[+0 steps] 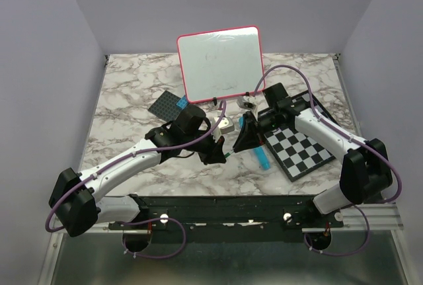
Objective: Write a sentence on the whiteboard
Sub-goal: Open the whiteboard marker at the center of the board.
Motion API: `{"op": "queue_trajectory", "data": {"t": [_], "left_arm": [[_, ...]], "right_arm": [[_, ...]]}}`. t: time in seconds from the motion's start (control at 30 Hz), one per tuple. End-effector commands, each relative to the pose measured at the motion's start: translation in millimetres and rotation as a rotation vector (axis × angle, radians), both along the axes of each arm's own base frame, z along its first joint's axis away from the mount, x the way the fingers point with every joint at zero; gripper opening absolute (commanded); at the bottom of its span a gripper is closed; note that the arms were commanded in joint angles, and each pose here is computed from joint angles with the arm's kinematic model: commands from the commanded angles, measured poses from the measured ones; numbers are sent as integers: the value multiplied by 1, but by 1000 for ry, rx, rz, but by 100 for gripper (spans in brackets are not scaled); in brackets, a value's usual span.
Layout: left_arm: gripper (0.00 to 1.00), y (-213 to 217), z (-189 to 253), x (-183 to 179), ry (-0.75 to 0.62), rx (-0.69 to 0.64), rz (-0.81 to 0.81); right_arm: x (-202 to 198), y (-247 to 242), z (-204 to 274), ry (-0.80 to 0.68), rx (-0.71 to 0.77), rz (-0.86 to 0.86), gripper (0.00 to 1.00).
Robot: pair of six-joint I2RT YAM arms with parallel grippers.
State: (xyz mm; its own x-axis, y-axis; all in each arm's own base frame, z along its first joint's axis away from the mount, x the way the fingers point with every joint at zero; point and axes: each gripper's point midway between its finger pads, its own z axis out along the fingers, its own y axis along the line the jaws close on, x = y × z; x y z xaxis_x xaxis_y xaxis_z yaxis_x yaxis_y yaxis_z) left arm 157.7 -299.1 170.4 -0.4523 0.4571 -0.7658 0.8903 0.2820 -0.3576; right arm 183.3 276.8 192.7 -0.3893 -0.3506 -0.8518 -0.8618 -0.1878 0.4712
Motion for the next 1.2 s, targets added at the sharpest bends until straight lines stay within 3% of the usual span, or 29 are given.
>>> {"op": "queue_trajectory", "data": {"t": [0.0, 0.23, 1.17], "left_arm": [[0, 4, 9, 9, -61, -4, 11], [0, 7, 8, 10, -72, 10, -1], [0, 14, 7, 4, -47, 107, -85]], "right_arm": [[-11, 2, 5, 46, -2, 34, 18], [-11, 2, 3, 46, -8, 34, 36], [-16, 9, -9, 38, -71, 60, 34]]}}
